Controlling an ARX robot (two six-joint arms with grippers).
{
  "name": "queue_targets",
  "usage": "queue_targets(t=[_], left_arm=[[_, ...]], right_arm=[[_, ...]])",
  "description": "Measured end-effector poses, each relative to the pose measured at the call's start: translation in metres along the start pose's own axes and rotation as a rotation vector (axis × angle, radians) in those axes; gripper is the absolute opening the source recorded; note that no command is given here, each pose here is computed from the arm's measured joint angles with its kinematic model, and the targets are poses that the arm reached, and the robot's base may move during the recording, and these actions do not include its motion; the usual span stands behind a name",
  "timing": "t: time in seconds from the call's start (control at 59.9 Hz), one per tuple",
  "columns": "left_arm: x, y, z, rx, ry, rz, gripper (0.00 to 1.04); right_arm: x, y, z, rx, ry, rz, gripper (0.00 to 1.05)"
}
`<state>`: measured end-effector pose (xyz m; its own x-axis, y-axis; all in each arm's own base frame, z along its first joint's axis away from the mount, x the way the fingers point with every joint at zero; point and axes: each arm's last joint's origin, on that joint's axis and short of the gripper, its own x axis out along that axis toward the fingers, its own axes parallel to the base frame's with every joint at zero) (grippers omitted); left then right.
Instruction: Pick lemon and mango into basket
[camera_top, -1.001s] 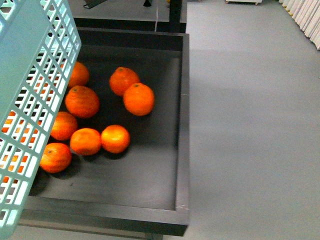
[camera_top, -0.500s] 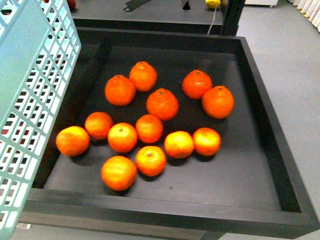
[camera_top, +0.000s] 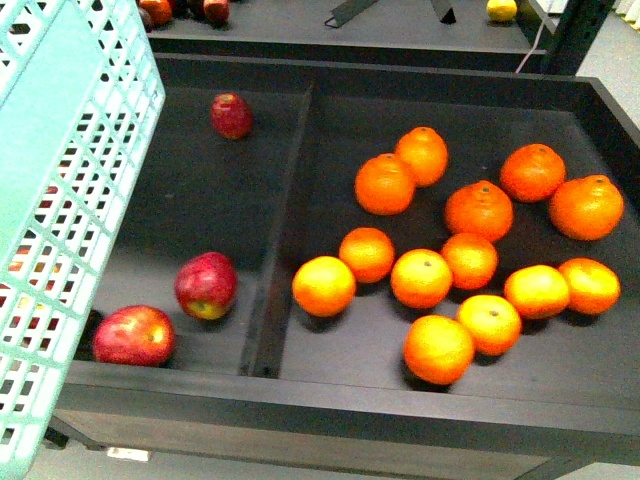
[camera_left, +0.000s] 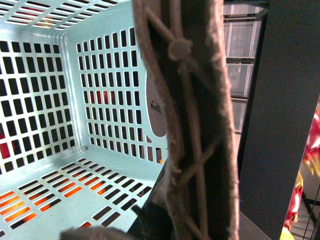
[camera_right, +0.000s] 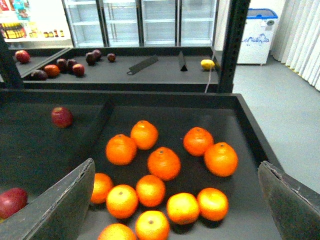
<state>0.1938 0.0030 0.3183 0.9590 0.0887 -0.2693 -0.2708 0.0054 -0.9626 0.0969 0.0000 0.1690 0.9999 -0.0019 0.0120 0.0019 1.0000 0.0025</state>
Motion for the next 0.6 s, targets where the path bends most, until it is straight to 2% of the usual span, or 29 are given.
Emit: queue_targets(t=[0.601], left_arm=[[0.0000, 0.0000, 0.0001, -0.001, -0.002, 0.000, 0.05]], right_arm=[[0.0000, 0.0000, 0.0001, 0.000, -0.001, 0.002, 0.96]])
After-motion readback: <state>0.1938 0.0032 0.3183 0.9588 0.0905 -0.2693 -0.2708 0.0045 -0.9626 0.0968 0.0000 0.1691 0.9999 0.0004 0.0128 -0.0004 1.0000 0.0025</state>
